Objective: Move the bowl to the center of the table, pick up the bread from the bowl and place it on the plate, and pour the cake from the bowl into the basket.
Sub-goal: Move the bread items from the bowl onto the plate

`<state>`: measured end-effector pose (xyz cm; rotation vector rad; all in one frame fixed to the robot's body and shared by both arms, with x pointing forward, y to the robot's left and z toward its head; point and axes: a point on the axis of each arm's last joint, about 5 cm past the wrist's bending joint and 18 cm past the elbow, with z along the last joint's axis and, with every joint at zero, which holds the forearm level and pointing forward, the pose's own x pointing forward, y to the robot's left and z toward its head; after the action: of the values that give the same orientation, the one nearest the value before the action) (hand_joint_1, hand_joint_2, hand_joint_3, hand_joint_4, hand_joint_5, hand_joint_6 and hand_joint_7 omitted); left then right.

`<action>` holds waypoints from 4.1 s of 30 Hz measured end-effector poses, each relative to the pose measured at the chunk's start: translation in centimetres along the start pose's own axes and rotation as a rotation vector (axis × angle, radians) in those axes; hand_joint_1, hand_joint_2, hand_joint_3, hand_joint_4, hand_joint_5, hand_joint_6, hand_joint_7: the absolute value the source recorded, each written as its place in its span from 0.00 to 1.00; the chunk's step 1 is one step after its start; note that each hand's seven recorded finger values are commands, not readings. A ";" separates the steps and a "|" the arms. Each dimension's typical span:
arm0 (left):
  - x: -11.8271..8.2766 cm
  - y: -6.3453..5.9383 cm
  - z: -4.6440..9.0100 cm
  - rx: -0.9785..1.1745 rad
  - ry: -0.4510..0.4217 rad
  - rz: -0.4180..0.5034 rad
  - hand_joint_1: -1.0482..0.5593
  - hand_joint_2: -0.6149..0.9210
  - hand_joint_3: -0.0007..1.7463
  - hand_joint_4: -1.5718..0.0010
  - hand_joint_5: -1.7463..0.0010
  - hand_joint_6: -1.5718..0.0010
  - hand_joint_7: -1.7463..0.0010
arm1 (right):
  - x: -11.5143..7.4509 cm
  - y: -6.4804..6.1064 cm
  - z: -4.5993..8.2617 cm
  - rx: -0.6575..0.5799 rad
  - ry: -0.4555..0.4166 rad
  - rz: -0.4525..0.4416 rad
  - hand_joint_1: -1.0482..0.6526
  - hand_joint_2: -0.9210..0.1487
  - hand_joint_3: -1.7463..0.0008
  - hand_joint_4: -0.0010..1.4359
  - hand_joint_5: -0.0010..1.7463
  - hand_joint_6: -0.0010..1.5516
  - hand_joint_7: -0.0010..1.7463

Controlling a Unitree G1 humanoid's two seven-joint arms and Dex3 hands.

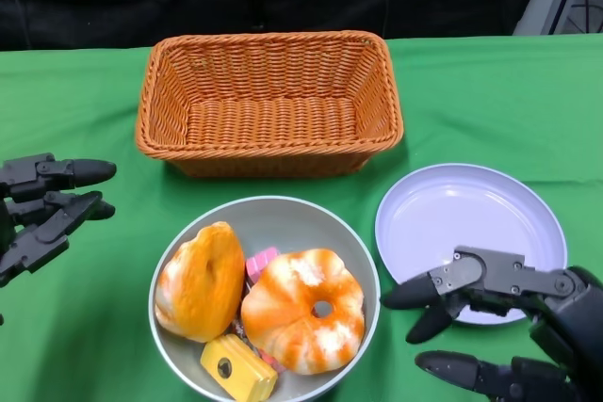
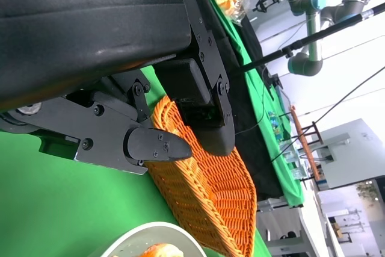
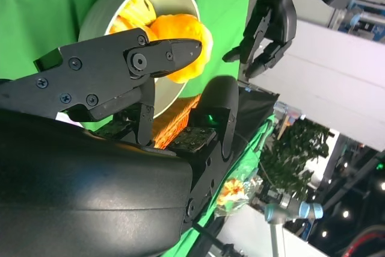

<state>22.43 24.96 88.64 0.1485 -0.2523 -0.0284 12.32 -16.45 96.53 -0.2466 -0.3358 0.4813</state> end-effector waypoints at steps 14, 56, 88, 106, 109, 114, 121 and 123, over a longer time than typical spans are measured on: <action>-0.2 -0.4 -0.6 0.027 0.012 -0.014 0.59 1.00 0.17 0.46 0.36 0.41 0.57 | 5.4 -0.8 5.0 -0.302 -0.105 0.244 0.24 0.03 1.00 0.44 0.26 0.40 0.02; -0.2 -1.3 -1.2 0.044 -0.008 -0.045 0.59 1.00 0.17 0.47 0.32 0.43 0.51 | 13.8 5.2 -3.3 -0.665 0.086 0.476 0.19 0.00 0.97 0.44 0.07 0.37 0.00; -0.3 -1.4 -1.5 0.045 -0.007 -0.044 0.59 0.98 0.23 0.46 0.30 0.45 0.48 | 14.6 9.4 -4.1 -1.072 -0.003 0.577 0.17 0.01 0.99 0.49 0.05 0.34 0.02; -0.3 -1.5 -1.5 0.049 -0.009 -0.052 0.59 0.97 0.25 0.47 0.31 0.45 0.48 | 15.0 11.0 -5.1 -1.095 -0.043 0.542 0.51 0.00 1.00 0.48 0.52 0.47 0.00; -0.4 -1.5 -1.5 0.058 -0.004 -0.058 0.58 0.97 0.25 0.46 0.31 0.44 0.49 | 15.1 11.0 -5.6 -1.040 -0.046 0.521 0.52 0.01 1.00 0.48 0.84 0.51 0.01; -0.4 -1.5 -1.6 0.066 0.005 -0.063 0.59 0.97 0.25 0.46 0.31 0.44 0.49 | 15.0 10.8 -6.3 -0.980 -0.071 0.491 0.51 0.02 1.00 0.46 0.78 0.54 0.01; -0.5 -1.5 -1.7 0.066 0.006 -0.063 0.58 0.97 0.25 0.47 0.31 0.45 0.48 | 15.2 10.2 -6.4 -0.885 -0.072 0.472 0.48 0.01 1.00 0.56 0.55 0.67 0.03; -0.5 -1.5 -1.7 0.066 0.006 -0.063 0.58 0.97 0.25 0.47 0.31 0.45 0.48 | 15.4 9.8 -6.4 -0.854 -0.069 0.459 0.47 0.01 1.00 0.58 0.49 0.68 0.02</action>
<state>22.35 23.78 86.66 0.2220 -0.2431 -0.0826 23.46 -1.46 91.60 -1.1557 -0.5456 0.7808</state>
